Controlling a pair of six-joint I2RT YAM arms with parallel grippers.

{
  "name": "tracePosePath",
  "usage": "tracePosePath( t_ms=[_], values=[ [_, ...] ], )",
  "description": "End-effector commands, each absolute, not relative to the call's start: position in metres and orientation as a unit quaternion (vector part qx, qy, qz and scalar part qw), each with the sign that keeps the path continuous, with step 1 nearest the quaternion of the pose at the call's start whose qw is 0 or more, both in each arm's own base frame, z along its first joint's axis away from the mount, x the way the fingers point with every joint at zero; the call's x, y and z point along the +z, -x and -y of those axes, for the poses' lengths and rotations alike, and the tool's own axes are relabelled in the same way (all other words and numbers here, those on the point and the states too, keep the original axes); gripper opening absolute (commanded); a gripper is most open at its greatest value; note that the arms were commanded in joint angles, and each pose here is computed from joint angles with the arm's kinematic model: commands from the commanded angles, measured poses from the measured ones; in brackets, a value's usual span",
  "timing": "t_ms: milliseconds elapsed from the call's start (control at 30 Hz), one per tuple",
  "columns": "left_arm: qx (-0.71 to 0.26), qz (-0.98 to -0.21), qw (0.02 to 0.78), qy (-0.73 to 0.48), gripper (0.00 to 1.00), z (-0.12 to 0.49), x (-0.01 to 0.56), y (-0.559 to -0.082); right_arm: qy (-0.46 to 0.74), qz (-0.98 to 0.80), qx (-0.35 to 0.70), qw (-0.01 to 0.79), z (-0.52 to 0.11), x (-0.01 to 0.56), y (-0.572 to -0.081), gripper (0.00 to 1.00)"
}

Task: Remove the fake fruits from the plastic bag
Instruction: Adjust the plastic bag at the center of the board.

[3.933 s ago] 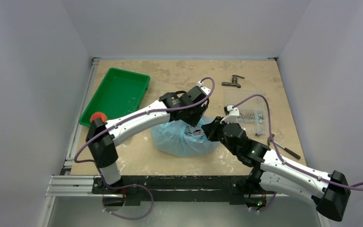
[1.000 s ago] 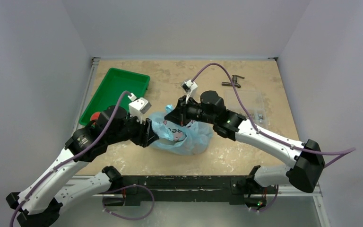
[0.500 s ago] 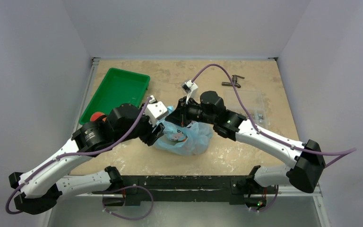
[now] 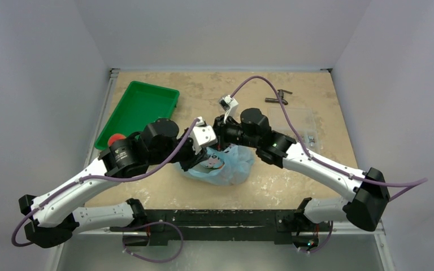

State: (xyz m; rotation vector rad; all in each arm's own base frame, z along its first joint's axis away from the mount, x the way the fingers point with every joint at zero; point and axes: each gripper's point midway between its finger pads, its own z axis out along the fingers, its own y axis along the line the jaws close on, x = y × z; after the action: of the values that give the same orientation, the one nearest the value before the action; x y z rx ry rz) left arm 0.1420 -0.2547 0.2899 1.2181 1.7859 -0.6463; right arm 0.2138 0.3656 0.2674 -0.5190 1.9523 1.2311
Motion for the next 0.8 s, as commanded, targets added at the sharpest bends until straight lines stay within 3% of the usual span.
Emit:
tracePosePath(
  t_ms=[0, 33, 133, 200, 367, 500, 633, 767],
  values=[
    [-0.222, -0.697, 0.498, -0.466, 0.09, 0.257, 0.329, -0.169, 0.18, -0.748, 0.489, 0.412, -0.354, 0.301, -0.223, 0.0],
    [-0.185, -0.708, 0.518, -0.442, 0.0, 0.248, 0.332, -0.184, 0.164, -0.754, 0.478, 0.419, -0.347, 0.301, -0.23, 0.0],
    [-0.09, -0.726, 0.595, -0.334, 0.0, 0.217, 0.358, -0.226, 0.102, -0.762, 0.458, 0.446, -0.311, 0.308, -0.264, 0.0],
    [-0.052, -0.736, 0.645, -0.2, 0.0, 0.187, 0.386, -0.254, 0.056, -0.763, 0.437, 0.473, -0.278, 0.317, -0.293, 0.0],
    [-0.122, -0.777, 0.616, -0.039, 0.0, 0.174, 0.408, -0.308, -0.016, -0.753, 0.338, 0.564, -0.198, 0.352, -0.354, 0.0],
    [-0.149, -0.808, 0.57, -0.007, 0.0, 0.183, 0.423, -0.353, -0.03, -0.743, 0.257, 0.617, -0.161, 0.395, -0.38, 0.0],
    [-0.205, -0.795, 0.571, -0.01, 0.0, 0.192, 0.462, -0.382, -0.011, -0.713, 0.209, 0.67, -0.14, 0.442, -0.375, 0.0],
    [-0.241, -0.8, 0.548, -0.045, 0.0, 0.212, 0.462, -0.389, 0.013, -0.714, 0.198, 0.671, -0.136, 0.441, -0.361, 0.01]
  ],
)
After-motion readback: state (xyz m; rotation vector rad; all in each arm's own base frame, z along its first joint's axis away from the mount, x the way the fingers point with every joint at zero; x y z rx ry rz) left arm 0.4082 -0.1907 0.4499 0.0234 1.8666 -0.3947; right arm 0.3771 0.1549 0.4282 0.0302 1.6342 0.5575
